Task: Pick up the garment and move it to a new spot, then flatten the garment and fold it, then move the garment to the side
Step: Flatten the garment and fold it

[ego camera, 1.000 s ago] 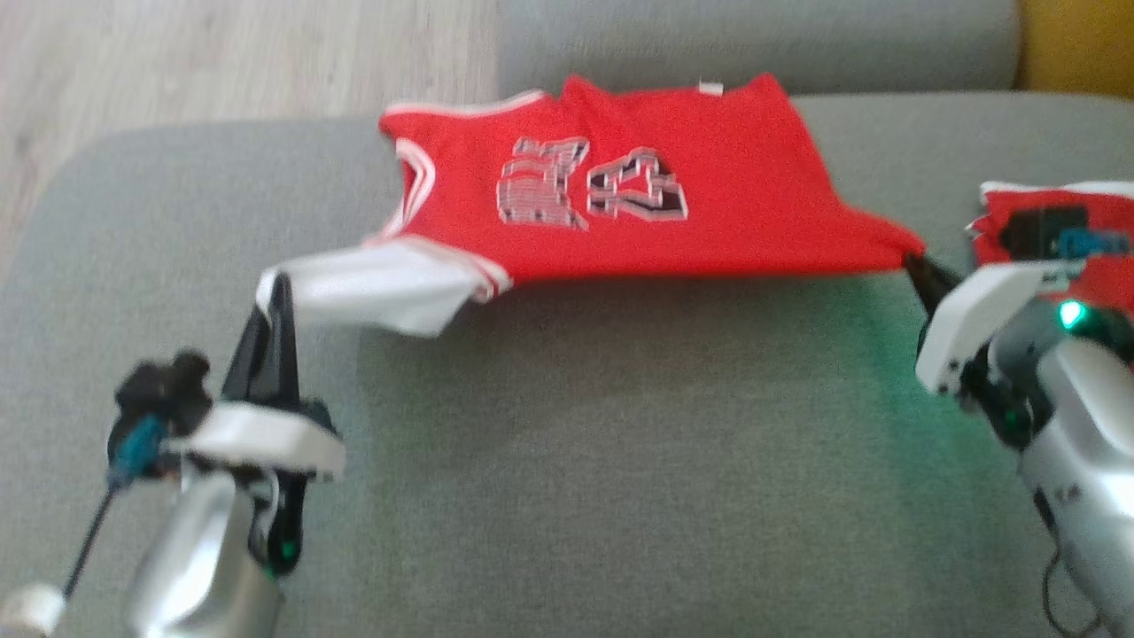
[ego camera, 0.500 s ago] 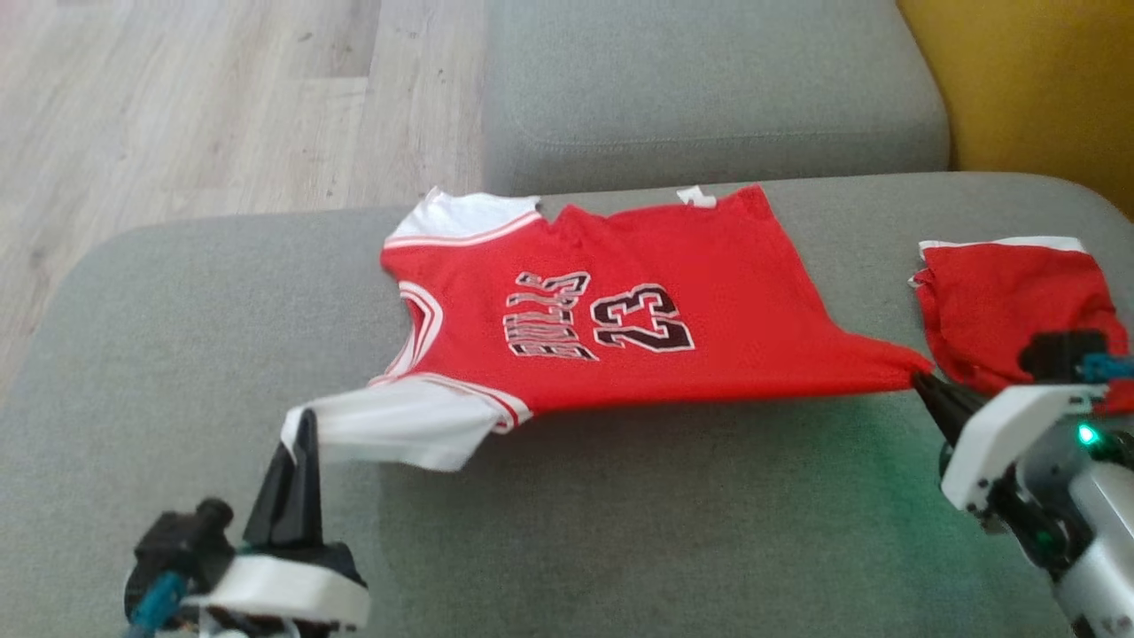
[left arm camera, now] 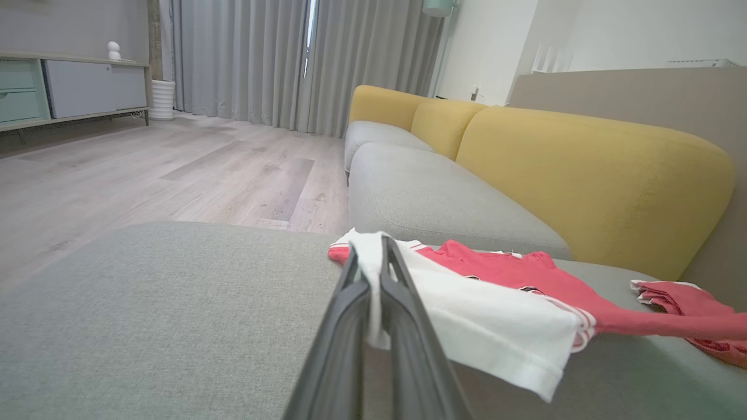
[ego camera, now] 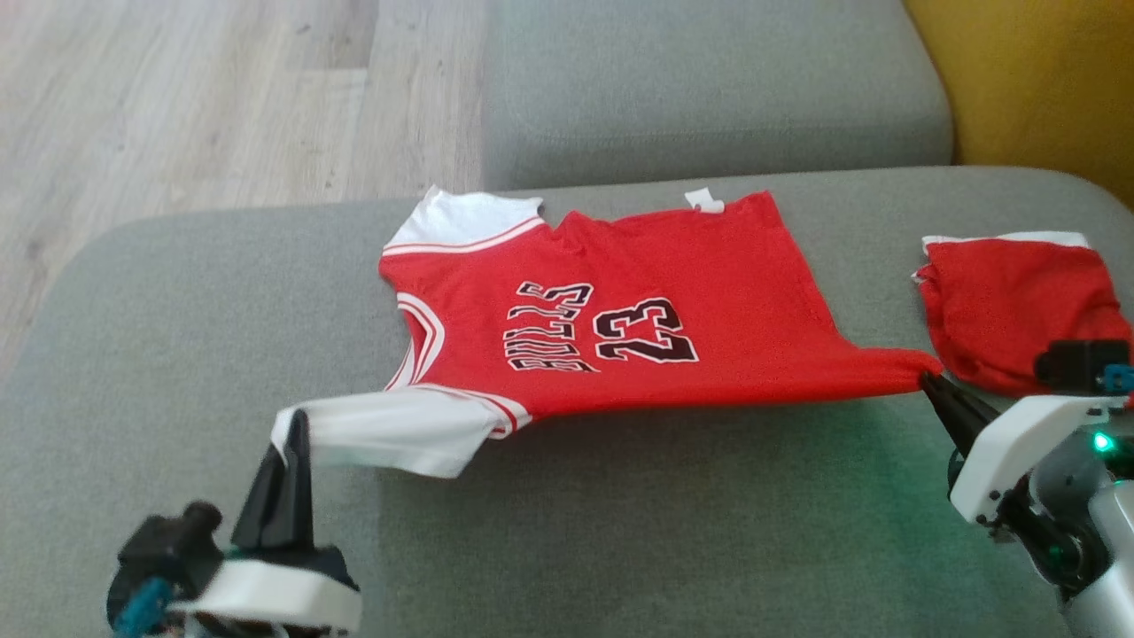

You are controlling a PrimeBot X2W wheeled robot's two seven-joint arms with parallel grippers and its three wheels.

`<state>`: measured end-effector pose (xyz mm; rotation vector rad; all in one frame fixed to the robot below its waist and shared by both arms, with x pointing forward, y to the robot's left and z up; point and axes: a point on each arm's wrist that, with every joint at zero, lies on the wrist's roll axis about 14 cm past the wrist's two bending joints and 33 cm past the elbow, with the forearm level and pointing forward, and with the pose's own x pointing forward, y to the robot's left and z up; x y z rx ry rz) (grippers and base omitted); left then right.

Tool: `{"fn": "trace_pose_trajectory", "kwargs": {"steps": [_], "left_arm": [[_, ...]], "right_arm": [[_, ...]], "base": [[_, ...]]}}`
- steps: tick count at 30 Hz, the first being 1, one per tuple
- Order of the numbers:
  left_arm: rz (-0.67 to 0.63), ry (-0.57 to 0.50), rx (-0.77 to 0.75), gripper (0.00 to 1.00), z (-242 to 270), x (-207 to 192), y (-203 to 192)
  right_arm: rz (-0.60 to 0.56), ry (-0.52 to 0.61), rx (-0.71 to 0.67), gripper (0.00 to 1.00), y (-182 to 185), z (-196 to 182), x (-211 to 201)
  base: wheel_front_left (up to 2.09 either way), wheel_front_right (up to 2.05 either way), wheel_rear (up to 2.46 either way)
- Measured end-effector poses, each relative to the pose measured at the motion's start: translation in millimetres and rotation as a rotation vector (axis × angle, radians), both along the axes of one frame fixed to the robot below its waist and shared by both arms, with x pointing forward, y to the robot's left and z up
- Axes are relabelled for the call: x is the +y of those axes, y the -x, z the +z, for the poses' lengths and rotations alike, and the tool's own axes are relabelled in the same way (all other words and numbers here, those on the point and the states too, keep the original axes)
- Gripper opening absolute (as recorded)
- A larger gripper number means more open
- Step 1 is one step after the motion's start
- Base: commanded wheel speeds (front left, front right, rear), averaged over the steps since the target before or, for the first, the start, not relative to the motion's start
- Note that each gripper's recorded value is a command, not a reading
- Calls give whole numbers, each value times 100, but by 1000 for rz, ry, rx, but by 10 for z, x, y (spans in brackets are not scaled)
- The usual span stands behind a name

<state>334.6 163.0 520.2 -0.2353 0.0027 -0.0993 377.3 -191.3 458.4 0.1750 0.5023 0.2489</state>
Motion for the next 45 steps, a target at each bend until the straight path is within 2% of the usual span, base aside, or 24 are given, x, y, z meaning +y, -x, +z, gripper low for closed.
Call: {"fn": "trace_pose_trajectory", "kwargs": {"steps": [6, 11, 18, 29, 33, 34, 35, 39, 42, 45], "left_arm": [[-8, -40, 37, 0, -23, 63, -231], [-67, -103, 78, 0, -109, 12, -512], [-150, -237, 187, 0, -410, -6, -878], [-238, -418, 333, 0, -907, -16, -1154], [-224, -428, 348, 0, -971, 24, -1229], [-219, -423, 335, 55, -959, 20, -1252], [-214, -416, 319, 100, -938, 7, -1277], [-175, -357, 230, 100, -758, -54, -1379], [-80, -274, 130, 100, -509, 30, -1459], [16, -167, 25, 100, -190, 124, -1517]], "right_arm": [[11, 46, 51, 0, -83, -116, 26], [18, 105, 57, 0, -360, -111, 12], [46, 186, 134, 0, -648, -330, 55], [108, 292, 227, 0, -901, -650, 124], [110, 298, 210, 0, -1023, -669, 148], [107, 299, 184, 25, -1070, -638, 149], [98, 296, 162, 100, -1119, -608, 138], [70, 265, 63, 100, -1261, -437, 159], [36, 222, -77, 100, -1361, -179, 159], [-11, 123, -241, 100, -1444, 186, 217]], "base": [[0, 0, 0], [0, 0, 0], [0, 0, 0], [0, 0, 0], [0, 0, 0], [0, 0, 0], [0, 0, 0], [0, 0, 0], [0, 0, 0], [0, 0, 0]]}}
